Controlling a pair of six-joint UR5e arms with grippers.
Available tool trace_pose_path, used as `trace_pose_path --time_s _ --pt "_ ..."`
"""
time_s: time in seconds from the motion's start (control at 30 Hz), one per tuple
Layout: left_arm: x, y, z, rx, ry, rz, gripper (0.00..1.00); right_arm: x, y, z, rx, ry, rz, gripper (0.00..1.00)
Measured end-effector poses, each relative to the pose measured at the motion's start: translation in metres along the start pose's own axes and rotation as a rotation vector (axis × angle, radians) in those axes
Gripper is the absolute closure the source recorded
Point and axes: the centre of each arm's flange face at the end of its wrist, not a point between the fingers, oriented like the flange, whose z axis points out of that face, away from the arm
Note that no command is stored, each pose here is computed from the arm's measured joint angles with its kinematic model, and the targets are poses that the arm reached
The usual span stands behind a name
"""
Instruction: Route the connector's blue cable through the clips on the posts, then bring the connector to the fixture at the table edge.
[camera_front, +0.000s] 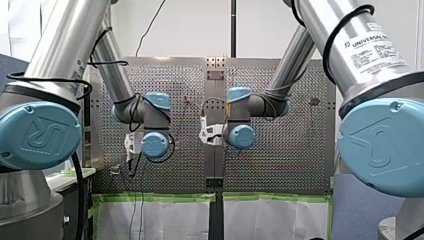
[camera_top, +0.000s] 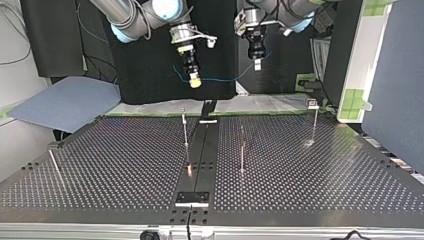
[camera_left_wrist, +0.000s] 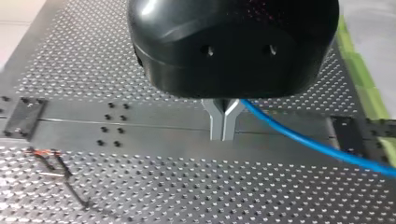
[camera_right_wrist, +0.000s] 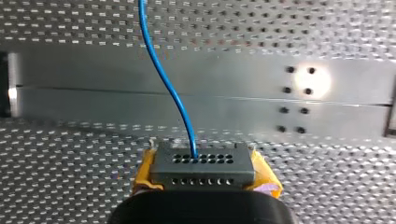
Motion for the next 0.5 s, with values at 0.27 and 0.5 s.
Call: trace_pose_path --time_s 0.27,0.5 --pt "-0.042 -0.011 0.019 -0.025 -0.050 -0.042 1.00 0.050 0.004 0.014 -0.011 0.051 0.024 1.00" --pt "-0.076 -0.014 0.031 -0.055 -0.093 -0.076 1.00 0.072 0.011 0.018 -0.024 0.046 0.036 1.00"
